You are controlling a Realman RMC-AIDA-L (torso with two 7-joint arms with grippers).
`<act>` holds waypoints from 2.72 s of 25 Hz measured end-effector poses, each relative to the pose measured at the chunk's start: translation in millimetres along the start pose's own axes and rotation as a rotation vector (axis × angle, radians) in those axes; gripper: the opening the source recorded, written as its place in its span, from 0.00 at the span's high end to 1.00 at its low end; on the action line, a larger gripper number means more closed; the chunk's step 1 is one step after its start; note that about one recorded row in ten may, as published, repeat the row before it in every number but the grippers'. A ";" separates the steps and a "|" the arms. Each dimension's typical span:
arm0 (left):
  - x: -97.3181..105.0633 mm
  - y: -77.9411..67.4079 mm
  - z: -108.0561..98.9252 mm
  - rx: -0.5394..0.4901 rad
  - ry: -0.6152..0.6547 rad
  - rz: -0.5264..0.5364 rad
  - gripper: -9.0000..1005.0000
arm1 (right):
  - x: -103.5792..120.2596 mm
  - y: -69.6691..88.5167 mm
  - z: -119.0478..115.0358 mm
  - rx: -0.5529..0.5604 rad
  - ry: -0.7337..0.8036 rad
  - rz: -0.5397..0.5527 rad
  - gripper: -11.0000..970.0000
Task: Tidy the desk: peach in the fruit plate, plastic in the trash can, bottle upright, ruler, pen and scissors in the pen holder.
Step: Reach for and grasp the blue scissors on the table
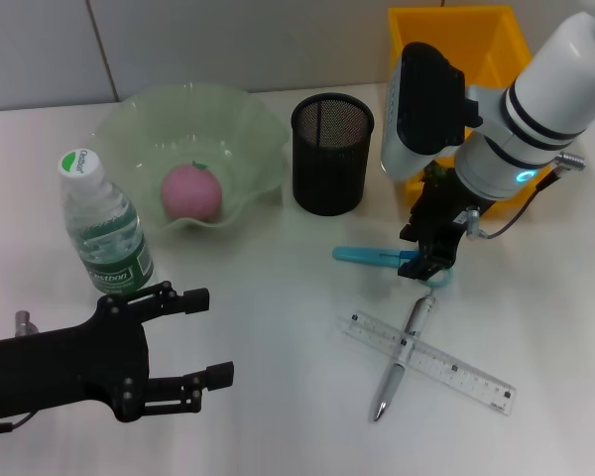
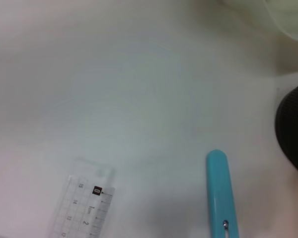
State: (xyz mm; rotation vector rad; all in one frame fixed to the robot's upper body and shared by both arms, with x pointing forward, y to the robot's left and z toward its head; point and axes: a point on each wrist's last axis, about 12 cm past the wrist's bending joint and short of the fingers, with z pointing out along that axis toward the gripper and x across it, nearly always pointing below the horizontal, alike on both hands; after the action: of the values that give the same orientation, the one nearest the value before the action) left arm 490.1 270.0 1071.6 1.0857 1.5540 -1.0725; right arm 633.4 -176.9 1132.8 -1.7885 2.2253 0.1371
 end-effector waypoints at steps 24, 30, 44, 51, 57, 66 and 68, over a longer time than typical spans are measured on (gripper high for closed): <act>-1.4 1.2 -0.9 0.000 -0.001 0.004 0.14 | -6.9 -0.2 12.3 0.016 0.007 -0.013 0.56; -1.8 1.4 -0.7 0.000 -0.002 0.005 0.14 | -7.1 -0.9 13.0 0.024 0.005 -0.014 0.55; -1.9 1.5 -0.7 0.000 -0.003 0.005 0.14 | -6.3 0.9 15.9 0.014 0.007 -0.015 0.56; -2.2 1.5 -0.6 0.001 -0.004 0.006 0.14 | -6.0 1.3 16.5 0.013 0.007 -0.014 0.58; -2.0 0.8 -1.6 -0.004 -0.013 0.003 0.14 | -5.6 1.5 16.7 0.013 0.008 -0.013 0.62; -1.6 0.4 -2.0 -0.005 -0.013 0.002 0.14 | -5.5 1.6 16.8 0.013 0.008 -0.011 0.68; -1.5 0.4 -2.0 -0.005 -0.013 0.002 0.14 | -5.4 1.7 16.8 0.012 0.009 -0.010 0.68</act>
State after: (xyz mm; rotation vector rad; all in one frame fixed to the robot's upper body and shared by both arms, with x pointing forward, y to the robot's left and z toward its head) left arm 490.4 271.7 1073.4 1.0741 1.5441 -1.0717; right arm 635.5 -167.4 1118.0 -1.7970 2.2186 0.1135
